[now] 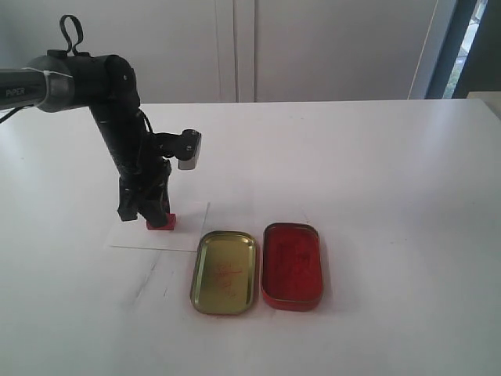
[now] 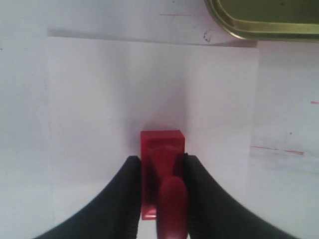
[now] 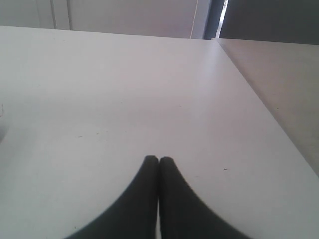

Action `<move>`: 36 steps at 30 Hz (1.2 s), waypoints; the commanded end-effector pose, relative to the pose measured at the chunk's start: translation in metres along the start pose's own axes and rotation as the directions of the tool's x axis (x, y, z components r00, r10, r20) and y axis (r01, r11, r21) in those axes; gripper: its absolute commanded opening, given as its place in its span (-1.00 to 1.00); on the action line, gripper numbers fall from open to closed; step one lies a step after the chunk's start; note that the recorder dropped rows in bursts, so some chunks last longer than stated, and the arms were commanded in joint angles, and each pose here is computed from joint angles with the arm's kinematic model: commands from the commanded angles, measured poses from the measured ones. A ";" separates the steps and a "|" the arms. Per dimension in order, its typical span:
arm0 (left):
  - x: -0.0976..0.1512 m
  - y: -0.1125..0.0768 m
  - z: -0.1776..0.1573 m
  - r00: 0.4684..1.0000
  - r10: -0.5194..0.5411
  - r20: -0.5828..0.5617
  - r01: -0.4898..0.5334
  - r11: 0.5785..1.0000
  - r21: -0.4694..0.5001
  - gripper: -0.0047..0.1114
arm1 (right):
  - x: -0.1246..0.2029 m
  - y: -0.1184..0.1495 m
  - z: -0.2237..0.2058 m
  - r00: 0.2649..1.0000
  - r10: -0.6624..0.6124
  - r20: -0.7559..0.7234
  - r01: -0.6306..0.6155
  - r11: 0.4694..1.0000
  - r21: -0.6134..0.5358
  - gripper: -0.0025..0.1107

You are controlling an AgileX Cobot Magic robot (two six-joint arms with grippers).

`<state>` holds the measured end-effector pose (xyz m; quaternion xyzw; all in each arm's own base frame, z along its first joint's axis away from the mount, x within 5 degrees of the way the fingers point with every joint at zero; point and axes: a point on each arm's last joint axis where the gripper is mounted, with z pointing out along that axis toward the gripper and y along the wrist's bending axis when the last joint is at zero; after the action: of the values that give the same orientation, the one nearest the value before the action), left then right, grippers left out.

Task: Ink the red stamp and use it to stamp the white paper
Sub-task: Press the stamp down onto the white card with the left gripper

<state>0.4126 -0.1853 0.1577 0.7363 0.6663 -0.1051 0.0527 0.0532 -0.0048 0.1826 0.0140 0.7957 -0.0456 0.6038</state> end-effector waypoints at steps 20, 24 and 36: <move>0.009 0.003 0.042 0.999 -0.014 -0.033 0.016 0.998 0.060 -0.92 | 0.000 0.000 0.000 1.000 -0.007 0.014 0.007 1.000 0.007 -0.96; 0.009 0.003 0.042 0.999 -0.014 -0.033 0.016 0.998 0.060 -0.92 | 0.000 0.000 0.000 1.000 -0.007 0.014 0.007 1.000 0.007 -0.96; 0.008 0.003 0.042 0.999 -0.014 -0.031 0.016 0.998 0.061 -0.92 | 0.000 0.000 0.000 1.000 -0.007 0.014 0.007 1.000 0.007 -0.96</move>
<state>0.4133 -0.1856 0.1519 0.7360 0.6666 -0.1086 0.0461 0.0532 -0.0048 0.1826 0.0140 0.7957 -0.0456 0.6038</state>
